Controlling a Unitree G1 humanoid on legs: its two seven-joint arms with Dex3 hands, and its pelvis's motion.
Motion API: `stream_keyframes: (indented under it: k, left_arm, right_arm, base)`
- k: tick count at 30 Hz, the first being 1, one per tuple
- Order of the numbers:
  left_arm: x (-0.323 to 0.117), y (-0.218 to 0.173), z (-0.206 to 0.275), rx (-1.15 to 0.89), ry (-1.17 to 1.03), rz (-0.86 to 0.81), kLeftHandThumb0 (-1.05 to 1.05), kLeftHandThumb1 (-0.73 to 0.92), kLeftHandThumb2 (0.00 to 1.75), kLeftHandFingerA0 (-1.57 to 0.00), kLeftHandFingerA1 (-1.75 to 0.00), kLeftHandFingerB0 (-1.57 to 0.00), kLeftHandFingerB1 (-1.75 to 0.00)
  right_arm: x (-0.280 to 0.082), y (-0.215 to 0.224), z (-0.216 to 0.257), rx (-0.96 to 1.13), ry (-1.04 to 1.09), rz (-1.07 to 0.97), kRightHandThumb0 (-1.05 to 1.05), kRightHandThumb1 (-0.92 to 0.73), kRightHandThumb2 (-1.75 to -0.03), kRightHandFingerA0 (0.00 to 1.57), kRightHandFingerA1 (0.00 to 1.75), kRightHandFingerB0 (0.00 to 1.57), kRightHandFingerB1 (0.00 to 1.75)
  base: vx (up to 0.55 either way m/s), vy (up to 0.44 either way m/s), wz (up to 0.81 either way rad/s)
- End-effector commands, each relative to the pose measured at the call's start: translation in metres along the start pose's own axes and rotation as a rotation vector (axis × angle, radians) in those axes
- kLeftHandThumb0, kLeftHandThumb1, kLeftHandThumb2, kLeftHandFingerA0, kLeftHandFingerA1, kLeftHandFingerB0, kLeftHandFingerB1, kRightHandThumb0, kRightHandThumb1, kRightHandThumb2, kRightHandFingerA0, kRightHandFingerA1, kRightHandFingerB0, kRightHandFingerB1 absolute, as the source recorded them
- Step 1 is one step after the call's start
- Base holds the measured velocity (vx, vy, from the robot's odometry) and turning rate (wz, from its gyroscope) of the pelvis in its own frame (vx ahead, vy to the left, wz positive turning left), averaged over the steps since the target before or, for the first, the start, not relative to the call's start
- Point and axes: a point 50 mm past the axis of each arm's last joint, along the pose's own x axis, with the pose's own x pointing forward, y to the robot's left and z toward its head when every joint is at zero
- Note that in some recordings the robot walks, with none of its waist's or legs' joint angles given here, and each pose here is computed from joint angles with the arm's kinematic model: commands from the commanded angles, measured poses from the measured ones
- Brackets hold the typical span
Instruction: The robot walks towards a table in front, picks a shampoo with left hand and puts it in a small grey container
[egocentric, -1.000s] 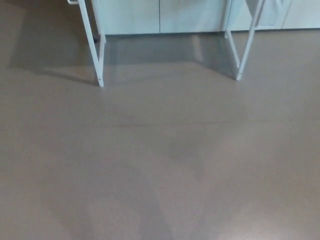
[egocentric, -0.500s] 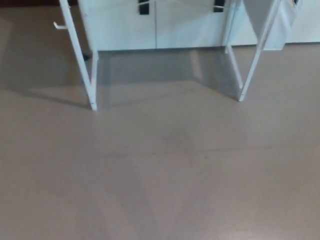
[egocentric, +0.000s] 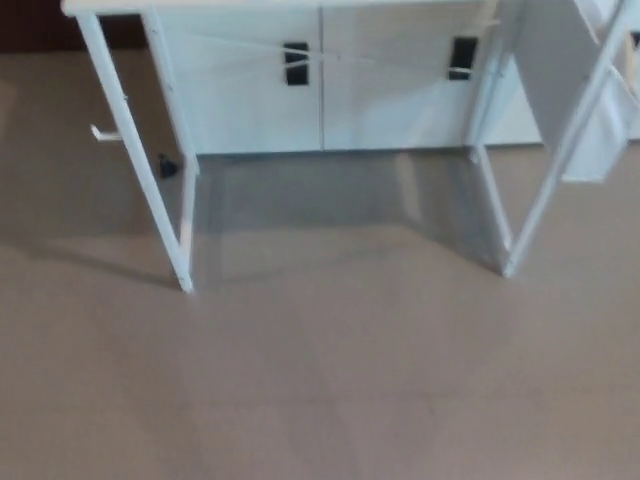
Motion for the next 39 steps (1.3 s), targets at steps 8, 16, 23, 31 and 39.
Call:
stream_keyframes:
  k: [8, 16, 23, 31, 39]
  left_arm:
    - [-0.001, 0.008, -0.0036, 0.027, 0.017, 0.003, -0.3, 0.65, 0.59, -0.66, -0.43, -0.48, -0.37]
    - [-0.0006, 0.0095, -0.0038, 0.067, 0.028, -0.002, -0.3, 0.61, 0.58, -0.69, -0.43, -0.51, -0.38]
    - [-0.0016, 0.0099, -0.0048, 0.086, 0.019, -0.01, -0.38, 0.52, 0.77, -0.67, -0.57, -0.49, -0.5]
    - [-0.0015, 0.01, -0.0036, 0.069, 0.011, -0.018, -0.3, 0.61, 0.58, -0.74, -0.48, -0.56, -0.41]
    - [0.0006, 0.0113, 0.0011, 0.078, 0.006, -0.014, -0.3, 0.58, 0.58, -0.78, -0.5, -0.57, -0.41]
  right_arm:
    - [-0.0003, 0.0016, -0.0008, -0.01, 0.001, -0.001, -0.2, -0.58, -0.57, 0.68, 0.49, 0.49, 0.4]
    - [-0.001, 0.0041, -0.0027, -0.027, 0.007, 0.007, -0.23, -0.58, -0.57, 0.7, 0.49, 0.49, 0.39]
    - [-0.003, 0.0061, -0.0067, -0.014, 0.006, 0.019, -0.22, -0.58, -0.57, 0.67, 0.49, 0.5, 0.4]
    - [-0.003, 0.0067, -0.006, -0.029, 0.005, 0.029, -0.23, -0.59, -0.57, 0.72, 0.51, 0.5, 0.4]
    - [-0.0025, 0.0071, -0.0031, -0.019, -0.012, 0.036, -0.24, -0.6, -0.58, 0.69, 0.5, 0.51, 0.41]
  base:
    - [0.4, -0.019, -0.14]
    - [0.43, 0.193, -0.32]
    - [0.22, 0.051, 0.06]
    - [0.17, -0.161, 0.05]
    - [0.07, 0.044, -0.07]
